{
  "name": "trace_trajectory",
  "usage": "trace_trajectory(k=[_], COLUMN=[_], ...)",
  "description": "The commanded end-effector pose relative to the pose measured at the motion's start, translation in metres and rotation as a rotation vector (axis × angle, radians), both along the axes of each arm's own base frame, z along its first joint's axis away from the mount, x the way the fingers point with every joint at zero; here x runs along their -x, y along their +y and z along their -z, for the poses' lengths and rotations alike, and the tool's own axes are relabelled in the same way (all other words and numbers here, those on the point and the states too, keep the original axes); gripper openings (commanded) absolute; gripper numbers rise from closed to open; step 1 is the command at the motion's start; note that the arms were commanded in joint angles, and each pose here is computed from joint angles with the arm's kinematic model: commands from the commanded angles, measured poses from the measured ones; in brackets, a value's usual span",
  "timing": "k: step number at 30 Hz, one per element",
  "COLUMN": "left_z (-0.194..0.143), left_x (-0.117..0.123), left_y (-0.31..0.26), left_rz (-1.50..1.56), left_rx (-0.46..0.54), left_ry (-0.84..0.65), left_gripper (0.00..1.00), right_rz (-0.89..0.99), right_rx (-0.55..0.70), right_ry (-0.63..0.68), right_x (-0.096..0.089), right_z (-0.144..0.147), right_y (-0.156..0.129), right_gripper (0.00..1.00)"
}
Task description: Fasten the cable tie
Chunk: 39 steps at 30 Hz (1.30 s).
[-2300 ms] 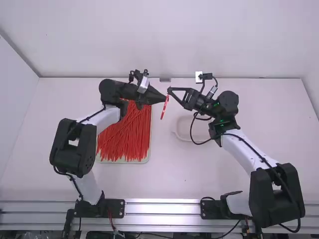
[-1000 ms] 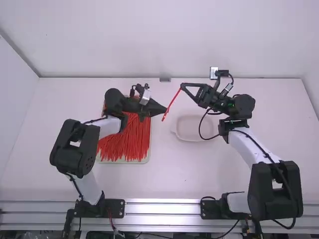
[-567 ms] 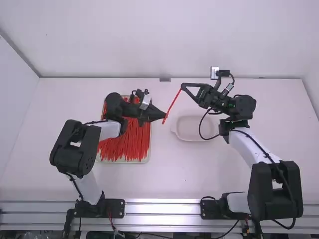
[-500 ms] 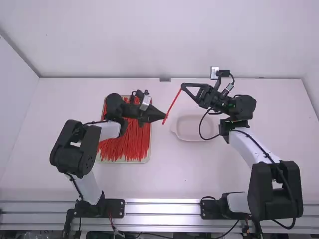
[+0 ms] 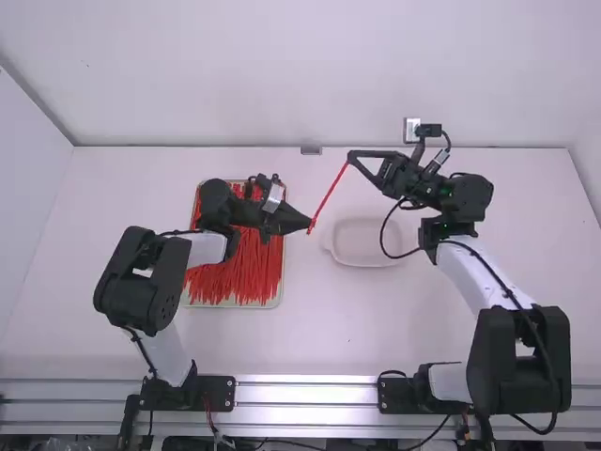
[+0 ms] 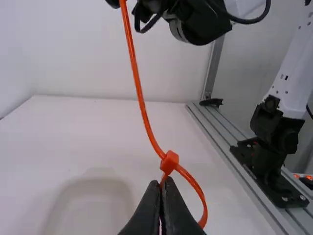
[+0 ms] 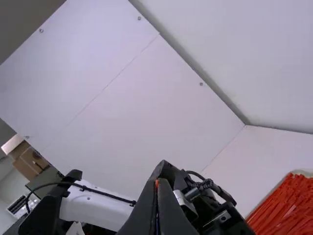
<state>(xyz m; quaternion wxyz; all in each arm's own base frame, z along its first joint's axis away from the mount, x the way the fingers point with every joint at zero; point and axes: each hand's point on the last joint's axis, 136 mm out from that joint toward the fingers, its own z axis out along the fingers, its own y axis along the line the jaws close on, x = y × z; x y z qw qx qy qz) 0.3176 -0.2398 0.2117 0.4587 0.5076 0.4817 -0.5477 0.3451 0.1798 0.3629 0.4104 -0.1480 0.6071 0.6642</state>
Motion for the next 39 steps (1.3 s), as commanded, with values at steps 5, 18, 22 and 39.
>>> trace_trajectory(k=[5, 18, 22, 39], left_z=[0.013, -0.014, -0.023, -0.096], left_x=[0.015, -0.011, -0.021, -0.043], left_y=[0.005, 0.042, 0.053, 0.047], left_rz=[0.062, -0.096, -0.121, -0.084], left_rx=[-0.022, 0.009, 0.007, 0.006], left_ry=[0.031, 0.001, 0.021, 0.037], left_gripper=[0.02, 0.02, 0.02, 0.02], right_rz=[0.06, -0.026, -0.063, -0.072], right_rx=[-0.059, 0.028, 0.048, 0.112], right_ry=[-0.097, -0.056, -0.053, -0.036], right_x=[0.0, 0.011, 0.017, 0.009], right_z=[-0.047, -0.031, -0.027, 0.009], right_y=[-0.011, -0.02, -0.014, 0.04], right_gripper=[0.13, 0.45, 0.49, 0.5])
